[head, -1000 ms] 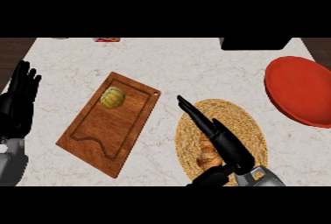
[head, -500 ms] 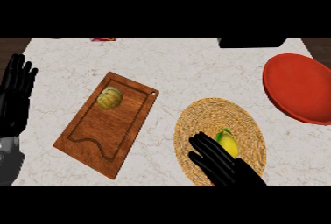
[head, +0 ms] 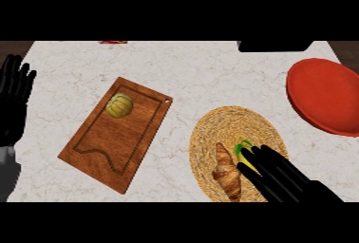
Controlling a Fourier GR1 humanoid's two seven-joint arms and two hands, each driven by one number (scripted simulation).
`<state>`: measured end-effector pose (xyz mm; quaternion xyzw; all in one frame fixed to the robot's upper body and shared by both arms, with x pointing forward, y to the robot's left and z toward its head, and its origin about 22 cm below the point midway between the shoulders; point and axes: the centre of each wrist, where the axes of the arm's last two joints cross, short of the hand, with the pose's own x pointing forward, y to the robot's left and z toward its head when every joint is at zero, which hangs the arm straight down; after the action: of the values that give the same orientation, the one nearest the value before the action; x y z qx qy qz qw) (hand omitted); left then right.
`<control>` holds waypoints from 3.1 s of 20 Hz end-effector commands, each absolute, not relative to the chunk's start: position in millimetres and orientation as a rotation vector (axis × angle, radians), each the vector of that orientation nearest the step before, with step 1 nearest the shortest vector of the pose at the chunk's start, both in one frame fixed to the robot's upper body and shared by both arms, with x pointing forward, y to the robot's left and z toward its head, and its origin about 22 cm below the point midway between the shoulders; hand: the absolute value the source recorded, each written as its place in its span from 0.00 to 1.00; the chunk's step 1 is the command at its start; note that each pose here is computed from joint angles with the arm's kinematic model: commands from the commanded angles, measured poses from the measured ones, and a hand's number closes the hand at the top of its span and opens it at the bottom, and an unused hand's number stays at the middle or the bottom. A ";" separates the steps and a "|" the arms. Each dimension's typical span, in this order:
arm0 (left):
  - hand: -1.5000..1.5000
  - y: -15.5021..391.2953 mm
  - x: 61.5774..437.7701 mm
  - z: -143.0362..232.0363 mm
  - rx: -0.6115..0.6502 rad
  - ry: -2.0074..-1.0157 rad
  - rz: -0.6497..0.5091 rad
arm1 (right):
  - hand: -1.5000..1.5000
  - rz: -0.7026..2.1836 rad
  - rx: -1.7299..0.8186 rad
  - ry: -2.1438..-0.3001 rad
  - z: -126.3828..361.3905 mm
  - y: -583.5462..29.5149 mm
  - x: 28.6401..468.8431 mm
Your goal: Pick the lemon from the placemat and place it in the bowl
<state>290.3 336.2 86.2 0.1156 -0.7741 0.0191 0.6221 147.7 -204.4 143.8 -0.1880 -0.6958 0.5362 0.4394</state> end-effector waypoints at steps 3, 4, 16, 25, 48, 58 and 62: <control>0.50 329.8 284.5 80.7 0.238 -1.786 0.039 | 0.00 1.572 -0.569 -1.421 182.3 -211.7 135.6; 0.50 339.9 299.4 96.9 0.251 -1.772 0.039 | 0.00 1.619 -0.545 -1.388 183.8 -205.7 131.2; 0.50 327.5 285.3 83.4 0.236 -1.789 0.042 | 0.00 1.655 -0.554 -1.242 181.2 -206.4 157.3; 0.50 335.4 293.6 93.2 0.235 -1.788 0.027 | 0.00 1.648 -0.530 -1.187 148.7 -187.6 194.4; 0.50 335.0 285.0 74.6 0.245 -1.790 0.002 | 0.00 1.684 -0.533 -1.165 68.9 -215.5 238.6; 0.50 318.6 296.0 66.4 0.234 -1.793 0.015 | 0.00 1.677 -0.519 -1.155 39.4 -197.9 242.3; 0.50 331.0 292.6 73.7 0.223 -1.782 0.043 | 0.00 1.658 -0.552 -1.106 28.6 -214.4 262.8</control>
<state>295.4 325.6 78.2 0.1046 -0.7770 0.0138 0.6206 249.7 -210.3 37.0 -0.2232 -0.4681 0.6920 0.5022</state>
